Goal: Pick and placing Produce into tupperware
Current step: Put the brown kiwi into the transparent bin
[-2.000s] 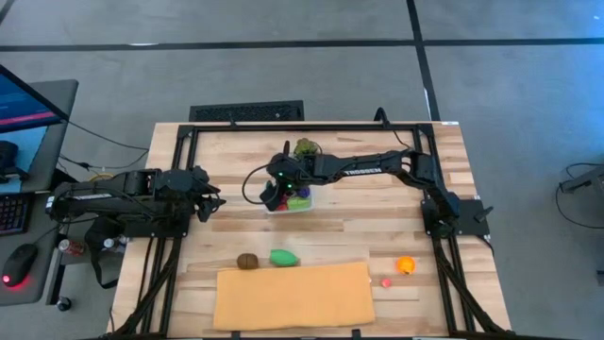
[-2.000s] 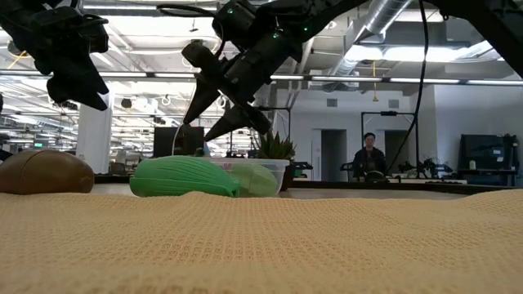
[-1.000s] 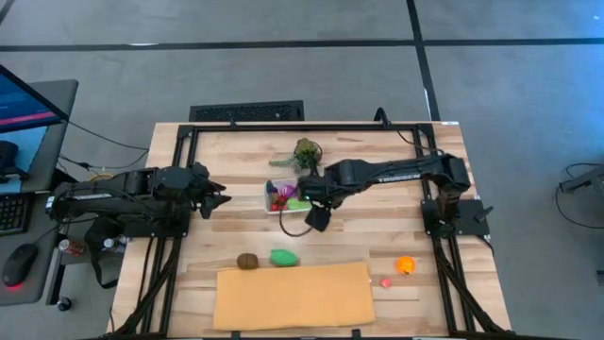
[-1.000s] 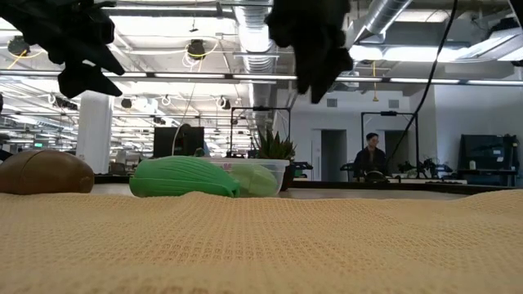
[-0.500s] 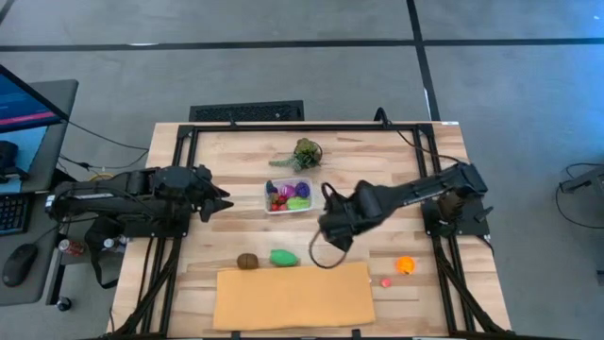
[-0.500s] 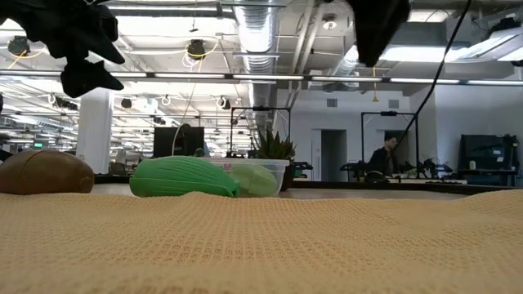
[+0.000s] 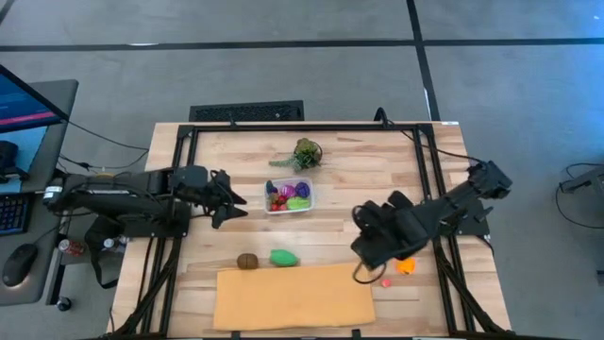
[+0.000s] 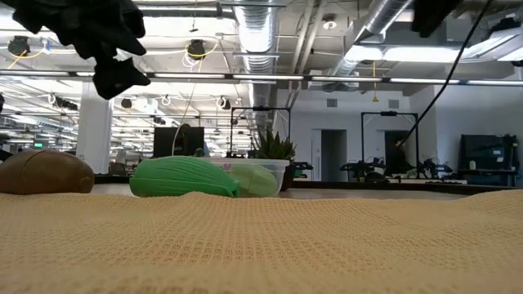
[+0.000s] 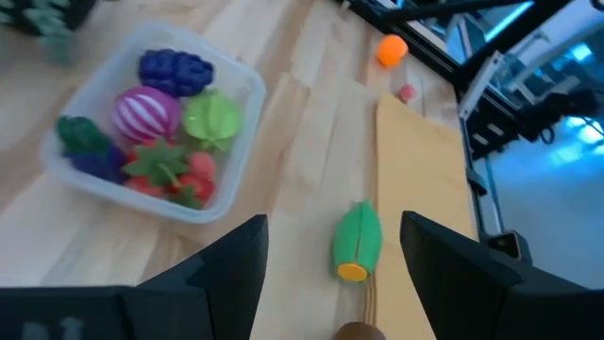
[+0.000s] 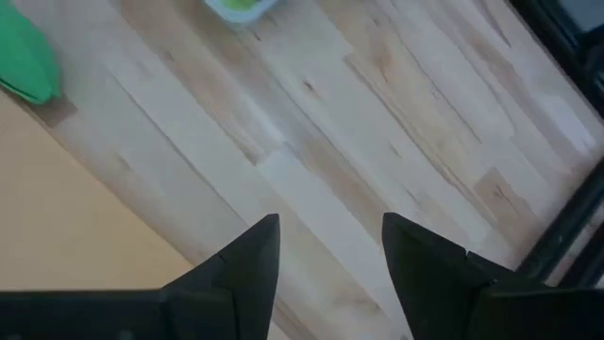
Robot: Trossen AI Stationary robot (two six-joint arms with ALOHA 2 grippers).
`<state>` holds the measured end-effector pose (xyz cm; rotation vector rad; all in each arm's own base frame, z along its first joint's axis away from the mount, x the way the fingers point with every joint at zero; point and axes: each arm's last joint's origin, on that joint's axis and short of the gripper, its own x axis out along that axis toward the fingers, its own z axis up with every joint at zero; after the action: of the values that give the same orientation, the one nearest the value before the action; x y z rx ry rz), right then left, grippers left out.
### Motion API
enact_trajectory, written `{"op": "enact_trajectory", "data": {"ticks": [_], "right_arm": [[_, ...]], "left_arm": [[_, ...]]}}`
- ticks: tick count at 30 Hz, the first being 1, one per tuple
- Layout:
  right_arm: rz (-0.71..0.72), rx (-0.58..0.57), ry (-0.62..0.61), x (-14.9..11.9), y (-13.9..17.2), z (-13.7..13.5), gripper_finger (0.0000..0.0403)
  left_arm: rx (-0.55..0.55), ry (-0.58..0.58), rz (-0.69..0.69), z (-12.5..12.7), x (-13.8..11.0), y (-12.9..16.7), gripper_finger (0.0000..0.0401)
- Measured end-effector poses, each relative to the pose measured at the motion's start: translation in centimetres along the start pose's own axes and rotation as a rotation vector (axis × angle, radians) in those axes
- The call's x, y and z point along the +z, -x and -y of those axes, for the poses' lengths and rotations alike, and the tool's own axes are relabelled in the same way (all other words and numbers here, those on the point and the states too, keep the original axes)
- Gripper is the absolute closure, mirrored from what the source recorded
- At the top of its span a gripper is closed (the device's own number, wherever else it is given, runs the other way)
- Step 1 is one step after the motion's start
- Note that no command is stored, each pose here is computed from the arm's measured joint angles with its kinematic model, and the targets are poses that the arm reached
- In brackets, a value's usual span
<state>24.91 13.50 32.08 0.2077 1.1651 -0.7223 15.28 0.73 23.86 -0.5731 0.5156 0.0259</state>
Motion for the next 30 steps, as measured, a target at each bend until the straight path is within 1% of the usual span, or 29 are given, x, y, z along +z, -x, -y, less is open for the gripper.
{"op": "enact_trajectory", "data": {"ticks": [4, 7, 11, 15, 20, 23, 25, 30], "right_arm": [[0.034, 0.006, -0.027, -2.6, 0.2, 0.5, 0.0227], [0.077, 0.035, -0.073, -4.3, 0.1, 1.0, 0.0228], [0.142, 0.105, -0.159, -6.3, -0.3, 1.7, 0.0228], [0.210, 0.203, -0.240, -7.8, -1.1, 2.2, 0.0230], [0.288, 0.353, -0.311, -8.7, -2.8, 1.9, 0.0232], [0.311, 0.440, -0.319, -8.8, -4.1, 1.3, 0.0232], [0.335, 0.502, -0.326, -8.7, -5.0, 0.9, 0.0232], [0.413, 0.605, -0.298, -7.6, -6.7, 0.0, 0.0232]], "left_arm": [[-0.043, 0.002, -0.041, 0.0, 0.1, -1.2, 0.0170], [-0.075, -0.001, -0.077, 0.2, 0.0, -2.0, 0.0170], [-0.124, -0.011, -0.096, 0.9, -0.2, -2.9, 0.0170], [-0.181, -0.028, -0.070, 1.7, 0.0, -3.5, 0.0170], [-0.235, -0.016, -0.034, 2.5, 0.2, -3.7, 0.0170], [-0.254, -0.012, -0.013, 2.8, 0.4, -3.7, 0.0170], [-0.251, 0.000, -0.012, 2.9, 0.3, -3.7, 0.0170], [-0.256, 0.034, -0.019, 3.1, 0.2, -3.7, 0.0170]]}}
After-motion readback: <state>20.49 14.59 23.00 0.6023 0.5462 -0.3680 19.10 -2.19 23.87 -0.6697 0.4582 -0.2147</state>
